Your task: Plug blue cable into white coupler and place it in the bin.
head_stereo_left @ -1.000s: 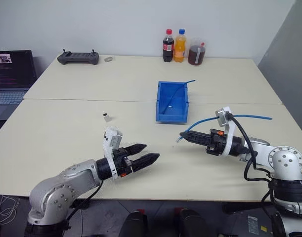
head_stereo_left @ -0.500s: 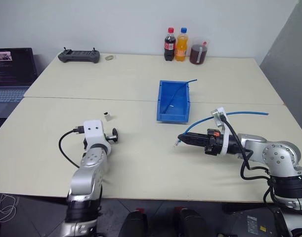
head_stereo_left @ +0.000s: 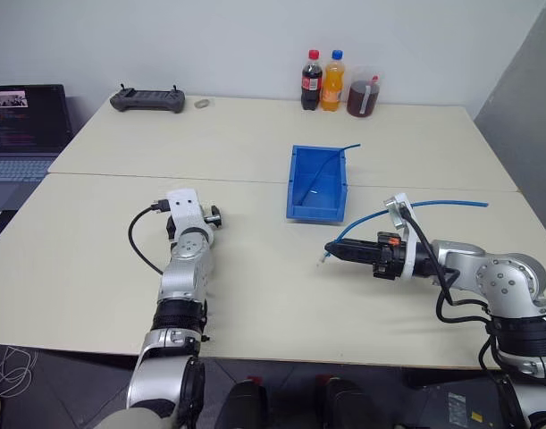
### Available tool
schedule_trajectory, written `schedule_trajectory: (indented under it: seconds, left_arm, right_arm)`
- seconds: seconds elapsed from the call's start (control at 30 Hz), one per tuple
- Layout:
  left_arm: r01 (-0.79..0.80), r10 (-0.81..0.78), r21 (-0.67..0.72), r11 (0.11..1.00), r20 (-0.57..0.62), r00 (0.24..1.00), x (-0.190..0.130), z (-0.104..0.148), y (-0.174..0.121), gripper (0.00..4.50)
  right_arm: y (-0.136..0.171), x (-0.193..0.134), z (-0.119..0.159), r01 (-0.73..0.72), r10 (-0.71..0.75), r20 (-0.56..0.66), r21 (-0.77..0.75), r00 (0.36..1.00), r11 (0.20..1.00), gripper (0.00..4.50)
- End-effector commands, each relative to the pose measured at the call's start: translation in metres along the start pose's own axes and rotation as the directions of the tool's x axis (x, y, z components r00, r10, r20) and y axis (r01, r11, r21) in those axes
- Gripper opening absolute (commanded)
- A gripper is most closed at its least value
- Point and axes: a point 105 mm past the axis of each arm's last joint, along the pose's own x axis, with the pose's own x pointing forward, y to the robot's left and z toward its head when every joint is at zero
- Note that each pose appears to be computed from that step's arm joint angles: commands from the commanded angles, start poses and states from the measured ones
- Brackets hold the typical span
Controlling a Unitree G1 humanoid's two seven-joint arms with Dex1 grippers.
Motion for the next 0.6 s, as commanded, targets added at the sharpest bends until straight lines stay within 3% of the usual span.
schedule_trajectory:
  seconds: [0.03,0.27,0.6]
  left_arm:
    - [-0.008,0.007,-0.053,0.999,-0.024,1.000,-0.002,-0.007,-0.004,4.04]
    - [-0.005,-0.004,-0.107,0.994,-0.080,0.997,-0.010,-0.021,-0.016,2.77]
    - [-0.003,0.002,-0.030,1.000,-0.040,0.999,-0.002,-0.007,-0.003,0.80]
  right_arm:
    - [0.007,-0.005,0.012,-0.001,0.002,0.019,-0.058,1.000,0.998,0.16]
    - [0.008,-0.008,0.009,0.012,-0.011,0.019,-0.062,1.000,0.998,0.16]
    - [0.003,-0.010,0.008,0.038,-0.036,0.038,-0.045,0.999,0.998,0.16]
